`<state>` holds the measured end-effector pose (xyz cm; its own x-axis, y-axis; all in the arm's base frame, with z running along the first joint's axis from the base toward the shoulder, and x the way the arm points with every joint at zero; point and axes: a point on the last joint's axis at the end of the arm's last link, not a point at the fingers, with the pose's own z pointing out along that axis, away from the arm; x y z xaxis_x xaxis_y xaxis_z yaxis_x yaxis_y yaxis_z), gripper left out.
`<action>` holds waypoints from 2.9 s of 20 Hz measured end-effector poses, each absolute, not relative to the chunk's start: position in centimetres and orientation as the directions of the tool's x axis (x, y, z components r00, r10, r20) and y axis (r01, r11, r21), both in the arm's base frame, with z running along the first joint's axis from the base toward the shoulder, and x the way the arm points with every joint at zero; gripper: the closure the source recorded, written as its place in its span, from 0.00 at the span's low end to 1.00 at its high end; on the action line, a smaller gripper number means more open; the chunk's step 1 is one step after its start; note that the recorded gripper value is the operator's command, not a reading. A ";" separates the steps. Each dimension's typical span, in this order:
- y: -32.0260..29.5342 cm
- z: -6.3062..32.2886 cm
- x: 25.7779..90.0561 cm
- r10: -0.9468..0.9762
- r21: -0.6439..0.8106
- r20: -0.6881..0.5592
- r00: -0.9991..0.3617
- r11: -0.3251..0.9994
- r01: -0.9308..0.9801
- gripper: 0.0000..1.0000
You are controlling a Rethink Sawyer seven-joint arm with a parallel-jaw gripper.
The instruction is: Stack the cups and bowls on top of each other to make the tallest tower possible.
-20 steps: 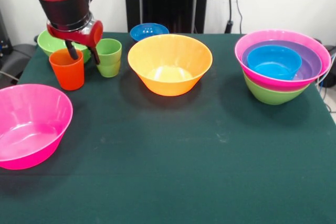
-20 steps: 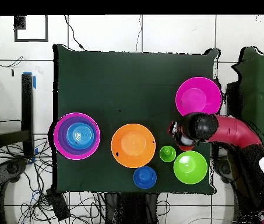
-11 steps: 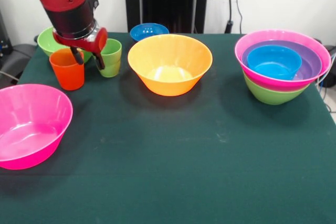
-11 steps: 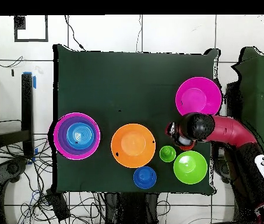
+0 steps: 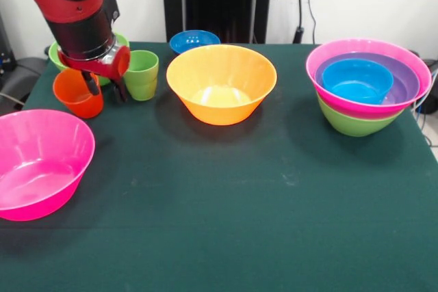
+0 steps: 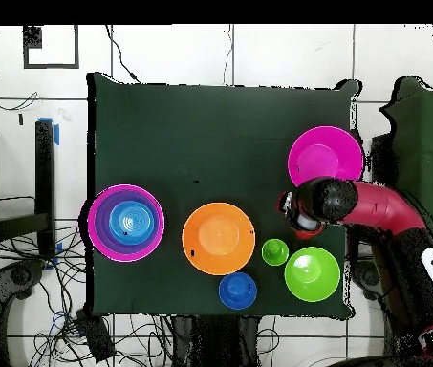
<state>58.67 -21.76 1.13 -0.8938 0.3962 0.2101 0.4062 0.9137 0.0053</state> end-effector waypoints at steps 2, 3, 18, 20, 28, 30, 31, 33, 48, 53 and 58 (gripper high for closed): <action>-22.0 0.9 58.6 0.399 0.004 0.210 -0.893 0.913 0.409 0.00; -22.1 0.8 58.6 0.399 0.004 0.210 -0.892 0.912 0.409 0.00; -28.6 5.2 58.1 0.472 -0.044 0.133 -0.872 0.882 0.470 0.00; -29.5 5.9 58.0 0.478 -0.052 0.128 -0.869 0.878 0.475 0.00; -31.8 8.0 57.4 0.492 -0.078 0.117 -0.863 0.871 0.486 0.00; -32.0 8.1 57.4 0.493 -0.079 0.115 -0.862 0.870 0.487 0.00; -32.0 8.1 57.3 0.494 -0.080 0.114 -0.862 0.869 0.488 0.00; -32.0 8.2 57.3 0.494 -0.081 0.113 -0.862 0.870 0.487 0.00; -30.0 7.1 55.6 0.470 -0.071 0.164 -0.867 0.882 0.465 0.00; -28.9 6.4 55.0 0.458 -0.059 0.171 -0.873 0.889 0.455 0.00; -28.1 5.3 54.7 0.450 -0.039 0.165 -0.878 0.892 0.450 0.00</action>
